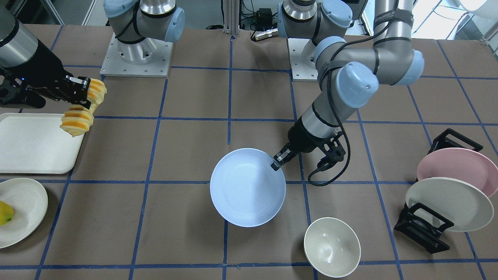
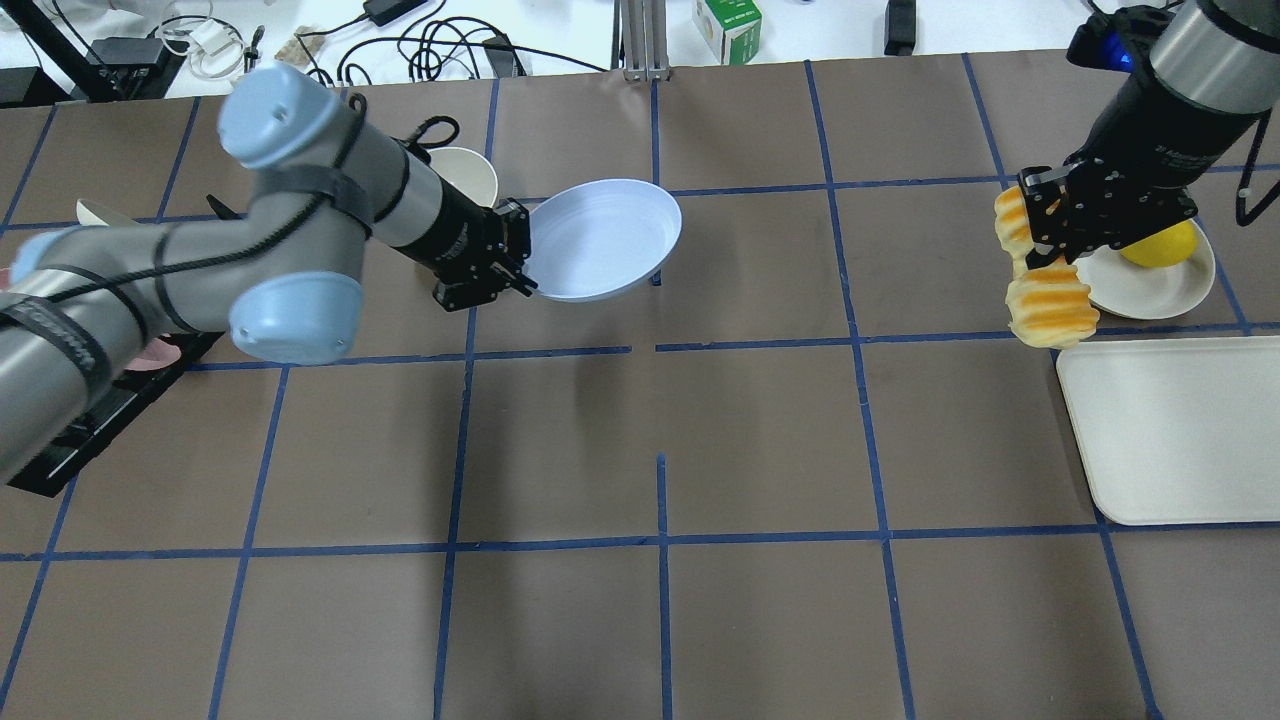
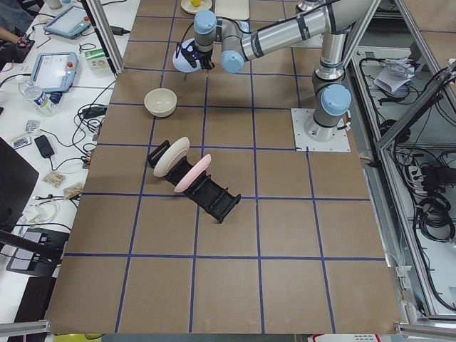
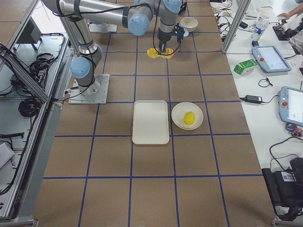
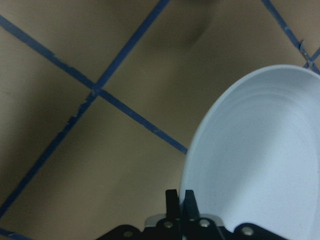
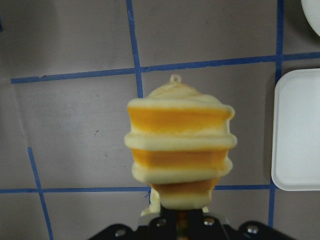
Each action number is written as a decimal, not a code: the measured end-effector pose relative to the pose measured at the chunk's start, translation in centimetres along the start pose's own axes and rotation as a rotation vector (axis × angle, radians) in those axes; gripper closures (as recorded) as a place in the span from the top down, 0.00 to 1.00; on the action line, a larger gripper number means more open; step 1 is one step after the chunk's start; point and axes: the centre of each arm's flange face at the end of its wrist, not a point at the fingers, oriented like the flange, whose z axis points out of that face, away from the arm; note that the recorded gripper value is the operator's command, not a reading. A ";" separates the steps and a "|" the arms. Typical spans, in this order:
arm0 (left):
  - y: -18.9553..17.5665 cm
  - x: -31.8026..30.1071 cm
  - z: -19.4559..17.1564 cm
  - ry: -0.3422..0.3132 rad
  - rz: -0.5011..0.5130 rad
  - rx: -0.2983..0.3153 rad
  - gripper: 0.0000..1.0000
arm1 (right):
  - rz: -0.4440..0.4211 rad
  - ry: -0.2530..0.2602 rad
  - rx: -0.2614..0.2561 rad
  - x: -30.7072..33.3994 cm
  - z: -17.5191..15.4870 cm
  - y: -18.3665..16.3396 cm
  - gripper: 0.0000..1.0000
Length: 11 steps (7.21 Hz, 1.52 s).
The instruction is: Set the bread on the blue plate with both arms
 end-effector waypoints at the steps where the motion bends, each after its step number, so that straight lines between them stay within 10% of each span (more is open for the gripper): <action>1: 1.3 -0.5 3.4 0.015 0.004 0.022 0.00 | -0.011 0.001 -0.001 -0.5 0.1 0.0 0.00; 3: 2.7 -1.9 7.7 -0.027 0.047 0.031 0.00 | -0.027 0.003 0.000 -1.3 0.2 0.0 0.00; 4: 3.7 -2.2 9.0 -0.047 0.062 0.021 0.32 | -0.030 0.003 0.000 -1.4 0.3 0.0 0.00; 5: 4.6 -2.3 9.6 -0.060 0.073 0.018 0.99 | -0.032 0.002 -0.002 -1.5 0.5 -0.1 0.00; 11: -0.1 2.9 0.0 -0.160 0.178 0.084 1.00 | -0.059 -0.005 0.037 -11.1 5.6 -3.2 0.00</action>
